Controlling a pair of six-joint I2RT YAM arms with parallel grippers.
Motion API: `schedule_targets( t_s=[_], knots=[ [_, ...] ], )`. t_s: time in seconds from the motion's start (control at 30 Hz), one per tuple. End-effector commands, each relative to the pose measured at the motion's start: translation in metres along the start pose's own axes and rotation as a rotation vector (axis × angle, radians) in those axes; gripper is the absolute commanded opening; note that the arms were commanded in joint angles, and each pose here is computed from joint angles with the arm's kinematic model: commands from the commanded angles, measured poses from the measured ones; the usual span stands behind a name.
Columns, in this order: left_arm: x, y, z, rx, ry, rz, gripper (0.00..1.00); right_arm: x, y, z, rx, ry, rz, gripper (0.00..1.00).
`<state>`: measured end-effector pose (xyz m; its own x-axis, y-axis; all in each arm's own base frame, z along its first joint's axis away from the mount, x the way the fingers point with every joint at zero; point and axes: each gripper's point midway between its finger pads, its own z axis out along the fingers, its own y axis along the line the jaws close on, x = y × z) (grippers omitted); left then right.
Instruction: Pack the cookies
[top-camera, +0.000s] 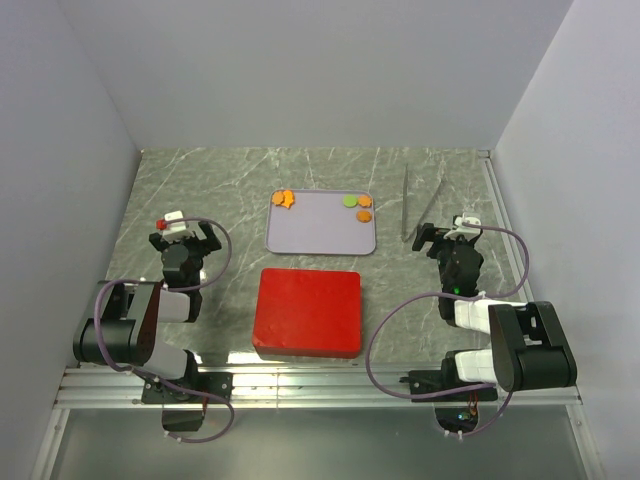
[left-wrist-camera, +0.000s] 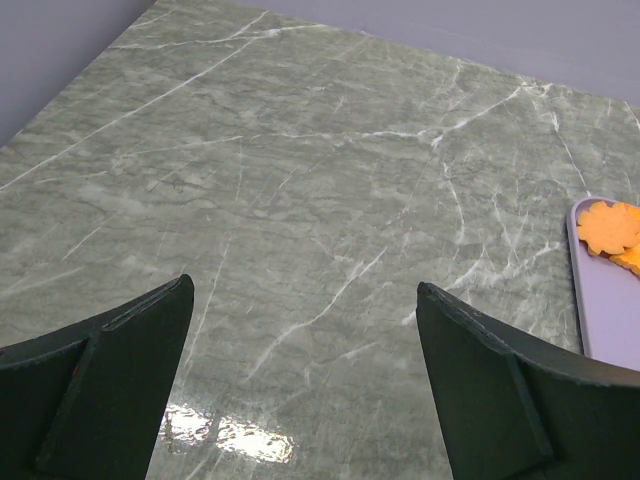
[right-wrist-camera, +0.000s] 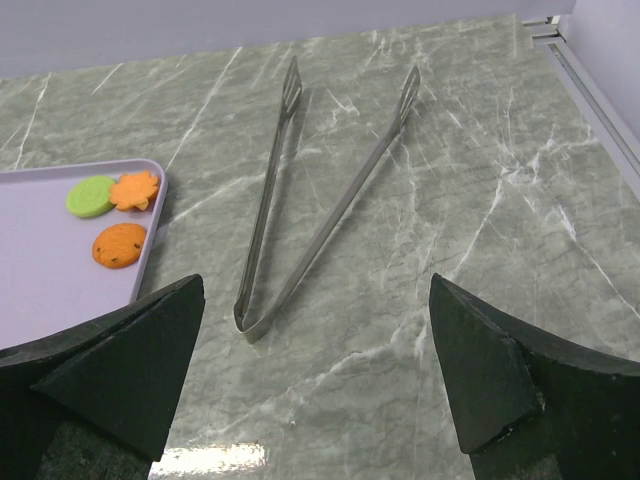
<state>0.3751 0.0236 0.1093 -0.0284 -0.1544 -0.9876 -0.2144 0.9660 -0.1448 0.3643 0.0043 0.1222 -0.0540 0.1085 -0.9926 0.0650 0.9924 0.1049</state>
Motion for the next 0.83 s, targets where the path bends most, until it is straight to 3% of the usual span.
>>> schedule_targets(
  t_s=[0.0,0.8],
  knots=[
    [-0.0169,-0.0045,0.0026,0.023,-0.062,-0.006,0.99,-0.0174,0.0018,0.0017,-0.006,-0.063,-0.011,1.0],
    [-0.0174,-0.0049,0.0025,0.024,-0.064,-0.008,0.99,-0.018,0.0017,0.0016,-0.004,-0.065,-0.007,1.0]
  ],
)
